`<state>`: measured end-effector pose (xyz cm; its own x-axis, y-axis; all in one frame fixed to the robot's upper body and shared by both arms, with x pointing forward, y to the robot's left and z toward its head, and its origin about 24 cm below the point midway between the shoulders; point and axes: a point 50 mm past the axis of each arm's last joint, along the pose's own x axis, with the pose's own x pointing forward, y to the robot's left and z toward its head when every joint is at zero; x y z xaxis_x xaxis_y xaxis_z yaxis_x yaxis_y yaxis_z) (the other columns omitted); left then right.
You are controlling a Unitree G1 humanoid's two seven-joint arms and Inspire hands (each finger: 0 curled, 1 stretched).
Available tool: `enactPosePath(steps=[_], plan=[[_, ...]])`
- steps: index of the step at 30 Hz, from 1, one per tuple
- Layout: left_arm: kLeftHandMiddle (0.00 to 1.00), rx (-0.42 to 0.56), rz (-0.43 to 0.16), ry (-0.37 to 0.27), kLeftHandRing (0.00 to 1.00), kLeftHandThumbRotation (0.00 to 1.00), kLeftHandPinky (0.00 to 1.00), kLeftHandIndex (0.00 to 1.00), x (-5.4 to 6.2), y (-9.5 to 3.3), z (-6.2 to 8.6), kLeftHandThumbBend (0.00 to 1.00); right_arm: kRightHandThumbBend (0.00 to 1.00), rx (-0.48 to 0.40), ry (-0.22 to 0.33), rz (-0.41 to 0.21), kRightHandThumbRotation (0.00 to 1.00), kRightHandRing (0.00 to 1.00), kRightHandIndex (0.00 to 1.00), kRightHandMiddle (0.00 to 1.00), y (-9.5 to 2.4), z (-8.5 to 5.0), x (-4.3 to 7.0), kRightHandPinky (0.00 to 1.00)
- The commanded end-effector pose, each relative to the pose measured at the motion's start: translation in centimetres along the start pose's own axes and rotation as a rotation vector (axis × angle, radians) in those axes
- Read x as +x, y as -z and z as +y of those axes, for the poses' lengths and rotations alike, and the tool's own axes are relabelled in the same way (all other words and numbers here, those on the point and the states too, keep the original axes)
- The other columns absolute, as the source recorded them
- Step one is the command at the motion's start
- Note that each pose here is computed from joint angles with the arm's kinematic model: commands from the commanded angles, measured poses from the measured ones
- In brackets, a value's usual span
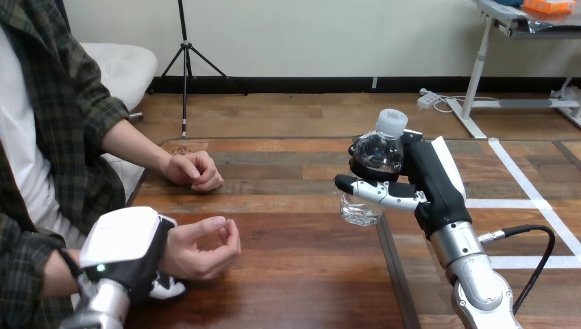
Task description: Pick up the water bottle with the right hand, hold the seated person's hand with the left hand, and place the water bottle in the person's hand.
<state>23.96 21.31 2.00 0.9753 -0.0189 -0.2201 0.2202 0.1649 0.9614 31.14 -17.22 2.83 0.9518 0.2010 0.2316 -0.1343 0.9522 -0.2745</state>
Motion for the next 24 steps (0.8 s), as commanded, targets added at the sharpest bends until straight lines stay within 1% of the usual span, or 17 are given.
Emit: enactPosePath(steps=[1,3,5,7,12,16,18,21,24], plan=[[0.48,-0.101,-0.098,-0.108,0.45,0.00,0.40,0.51,-0.03,-2.11,-0.95,0.82,0.70,-0.012,0.046,-0.133,0.00,0.41,0.48,0.47,-2.85,-0.99,2.46,0.36],[0.48,-0.118,-0.100,-0.136,0.44,0.00,0.40,0.51,-0.07,-2.13,-1.03,0.81,0.70,-0.015,0.045,-0.133,0.00,0.41,0.48,0.47,-2.84,-1.02,2.44,0.36],[0.48,-0.130,-0.116,-0.192,0.44,0.00,0.39,0.51,-0.17,-2.25,-1.09,0.81,0.70,-0.014,0.045,-0.133,0.00,0.41,0.48,0.47,-2.85,-1.02,2.45,0.37],[0.47,-0.142,-0.122,-0.226,0.44,0.00,0.39,0.50,-0.23,-2.31,-1.18,0.81,0.69,-0.015,0.045,-0.132,0.00,0.41,0.48,0.47,-2.85,-1.03,2.44,0.37],[0.46,-0.165,-0.124,-0.265,0.42,0.00,0.38,0.49,-0.26,-2.40,-1.40,0.79,0.69,-0.009,0.047,-0.129,0.00,0.42,0.49,0.48,-2.84,-1.02,2.44,0.37],[0.45,-0.191,-0.147,-0.318,0.41,0.00,0.38,0.49,-0.35,-2.53,-1.54,0.79,0.69,-0.012,0.045,-0.131,0.00,0.42,0.49,0.48,-2.83,-1.07,2.44,0.38],[0.45,-0.204,-0.145,-0.332,0.41,0.00,0.37,0.49,-0.35,-2.58,-1.59,0.79,0.69,-0.004,0.045,-0.128,0.00,0.42,0.49,0.48,-2.81,-1.07,2.45,0.37],[0.45,-0.205,-0.156,-0.339,0.41,0.00,0.37,0.48,-0.38,-2.63,-1.69,0.77,0.69,-0.021,0.044,-0.130,0.00,0.42,0.49,0.47,-2.85,-1.11,2.45,0.37],[0.44,-0.212,-0.165,-0.370,0.41,0.00,0.37,0.48,-0.41,-2.76,-1.71,0.77,0.69,-0.008,0.042,-0.132,0.00,0.42,0.49,0.47,-2.85,-1.10,2.46,0.37]])
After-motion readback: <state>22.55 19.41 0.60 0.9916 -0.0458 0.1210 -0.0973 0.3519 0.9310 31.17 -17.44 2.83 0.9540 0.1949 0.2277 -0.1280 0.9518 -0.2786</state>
